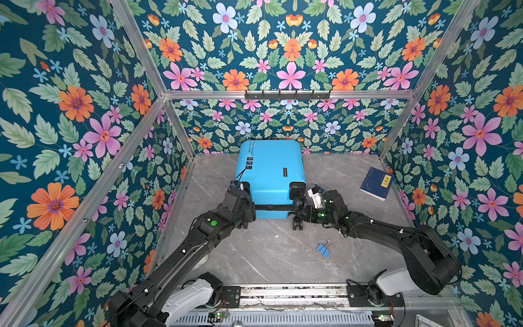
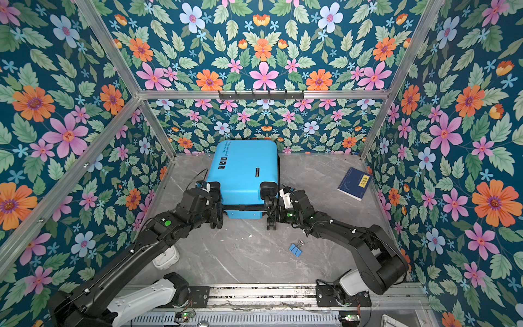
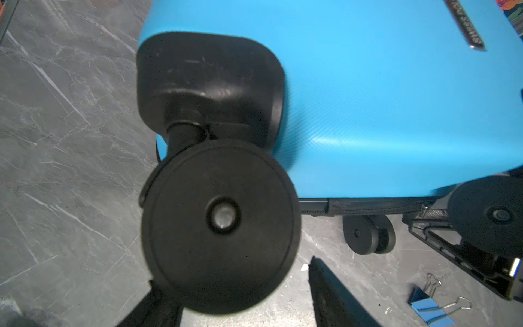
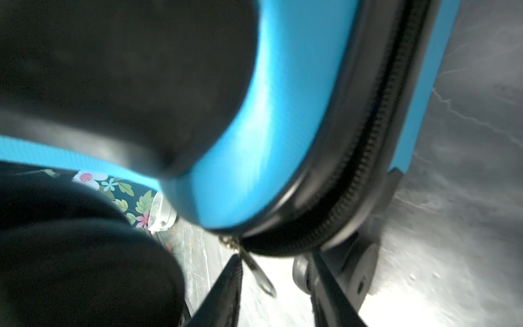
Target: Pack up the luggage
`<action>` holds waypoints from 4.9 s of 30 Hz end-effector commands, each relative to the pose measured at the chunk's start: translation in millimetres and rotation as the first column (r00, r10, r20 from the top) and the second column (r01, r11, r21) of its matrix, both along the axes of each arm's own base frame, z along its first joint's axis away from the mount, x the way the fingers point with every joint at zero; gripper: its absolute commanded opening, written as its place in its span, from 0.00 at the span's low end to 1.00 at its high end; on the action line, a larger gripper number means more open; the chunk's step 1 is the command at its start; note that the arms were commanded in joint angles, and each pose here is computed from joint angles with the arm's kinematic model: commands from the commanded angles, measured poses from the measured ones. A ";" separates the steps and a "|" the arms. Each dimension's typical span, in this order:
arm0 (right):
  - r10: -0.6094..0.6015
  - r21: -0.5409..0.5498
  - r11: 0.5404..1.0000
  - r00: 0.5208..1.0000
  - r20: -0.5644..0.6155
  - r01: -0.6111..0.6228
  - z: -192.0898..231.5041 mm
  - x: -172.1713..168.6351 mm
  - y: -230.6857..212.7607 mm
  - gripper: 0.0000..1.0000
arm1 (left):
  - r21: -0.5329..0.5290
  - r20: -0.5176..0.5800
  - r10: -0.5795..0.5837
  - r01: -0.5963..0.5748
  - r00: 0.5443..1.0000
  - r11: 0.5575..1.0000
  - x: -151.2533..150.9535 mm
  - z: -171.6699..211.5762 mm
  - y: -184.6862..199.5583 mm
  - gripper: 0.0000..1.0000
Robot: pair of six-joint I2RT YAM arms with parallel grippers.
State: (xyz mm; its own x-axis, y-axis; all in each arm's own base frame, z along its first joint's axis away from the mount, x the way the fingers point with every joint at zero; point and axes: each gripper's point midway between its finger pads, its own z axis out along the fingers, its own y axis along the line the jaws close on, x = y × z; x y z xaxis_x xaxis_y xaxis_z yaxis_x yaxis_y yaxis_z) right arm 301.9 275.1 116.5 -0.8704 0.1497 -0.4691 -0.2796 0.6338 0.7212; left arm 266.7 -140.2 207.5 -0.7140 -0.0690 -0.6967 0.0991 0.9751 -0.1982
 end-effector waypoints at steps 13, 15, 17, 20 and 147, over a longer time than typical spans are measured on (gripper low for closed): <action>-0.043 0.082 0.996 0.998 0.052 0.038 12.4 11.9 5.1 0.19 | -0.058 0.072 0.004 0.000 0.997 0.998 7.7 37.5 -5.9 0.69; -0.040 0.081 0.996 0.998 0.053 0.035 12.8 10.8 4.8 0.16 | -0.059 0.073 0.003 0.001 0.997 0.998 8.0 41.7 -6.3 0.68; -0.033 0.081 0.996 0.998 0.052 0.029 13.8 9.9 5.1 0.12 | -0.073 0.077 -0.010 0.015 0.997 0.997 8.0 47.4 -10.3 0.68; -0.009 0.077 0.997 0.999 0.042 0.006 13.4 7.0 7.5 0.07 | -0.089 0.076 -0.032 0.039 0.997 0.995 8.2 52.4 -20.3 0.67; -0.201 -0.007 0.979 0.978 0.057 0.201 12.1 14.2 -56.6 0.00 | 0.113 0.003 -0.277 0.274 0.961 0.955 1.0 2.9 -189.1 0.00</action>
State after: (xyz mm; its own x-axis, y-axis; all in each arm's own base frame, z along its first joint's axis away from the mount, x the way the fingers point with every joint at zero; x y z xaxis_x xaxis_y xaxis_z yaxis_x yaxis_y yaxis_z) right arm 305.2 237.5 142.3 -0.8098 0.2682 -0.5218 -0.2701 0.6191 0.7374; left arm 257.5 -342.3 197.8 -0.7182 0.2283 -0.6573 0.4033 0.9064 -0.1257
